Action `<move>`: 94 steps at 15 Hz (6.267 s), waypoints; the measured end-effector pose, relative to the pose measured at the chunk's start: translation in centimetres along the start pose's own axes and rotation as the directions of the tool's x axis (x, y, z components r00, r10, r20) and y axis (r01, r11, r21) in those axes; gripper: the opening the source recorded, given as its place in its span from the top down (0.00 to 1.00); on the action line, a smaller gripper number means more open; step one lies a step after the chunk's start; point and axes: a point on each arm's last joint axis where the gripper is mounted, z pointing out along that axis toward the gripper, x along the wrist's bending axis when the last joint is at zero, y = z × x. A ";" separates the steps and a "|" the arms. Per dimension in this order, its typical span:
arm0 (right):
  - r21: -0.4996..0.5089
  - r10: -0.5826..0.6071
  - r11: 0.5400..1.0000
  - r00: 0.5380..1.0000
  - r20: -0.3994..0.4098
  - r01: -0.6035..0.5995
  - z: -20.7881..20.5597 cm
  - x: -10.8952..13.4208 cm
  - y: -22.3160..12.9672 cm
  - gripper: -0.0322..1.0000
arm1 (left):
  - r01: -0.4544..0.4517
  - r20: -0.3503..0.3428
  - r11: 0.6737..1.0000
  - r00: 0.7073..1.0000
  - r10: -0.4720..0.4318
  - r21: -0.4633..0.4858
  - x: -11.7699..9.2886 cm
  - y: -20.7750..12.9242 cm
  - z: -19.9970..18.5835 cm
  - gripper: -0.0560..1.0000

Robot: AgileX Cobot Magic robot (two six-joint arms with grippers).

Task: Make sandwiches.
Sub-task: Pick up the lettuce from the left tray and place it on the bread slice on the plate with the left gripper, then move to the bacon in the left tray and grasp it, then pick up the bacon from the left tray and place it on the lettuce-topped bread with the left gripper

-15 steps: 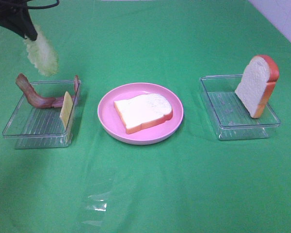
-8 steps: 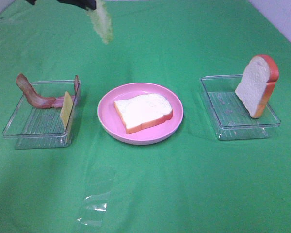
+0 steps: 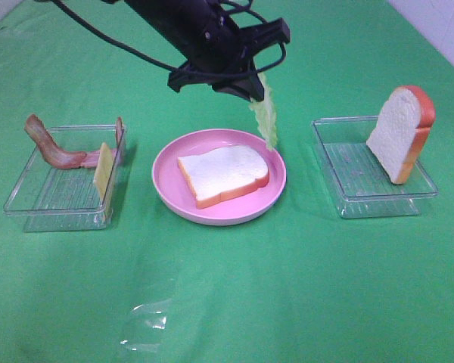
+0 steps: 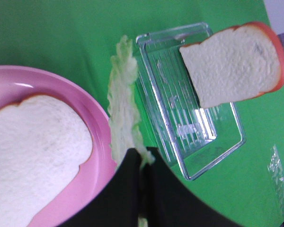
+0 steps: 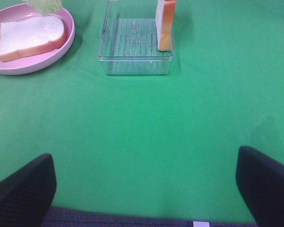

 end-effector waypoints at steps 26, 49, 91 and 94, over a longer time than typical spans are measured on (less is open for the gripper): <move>0.000 0.001 1.000 1.000 0.000 -0.001 0.0 0.0 0.0 0.01 | -0.122 -0.313 0.977 0.934 0.173 0.176 5.1 -1.8 3.5 0.04; 0.000 0.002 1.000 1.000 0.000 -0.002 0.0 0.0 0.0 0.02 | -0.064 -0.487 0.994 0.868 0.100 0.091 11.0 3.7 -16.9 0.01; 0.000 0.002 1.000 1.000 -0.001 -0.002 0.0 0.0 0.0 0.02 | 0.224 -0.517 0.975 0.833 -0.196 -0.009 26.9 3.2 -10.7 0.95; 0.000 0.002 1.000 1.000 -0.001 -0.002 0.0 0.0 0.0 0.02 | 0.200 -0.499 0.978 0.844 -0.198 -0.051 25.1 3.9 -12.8 0.95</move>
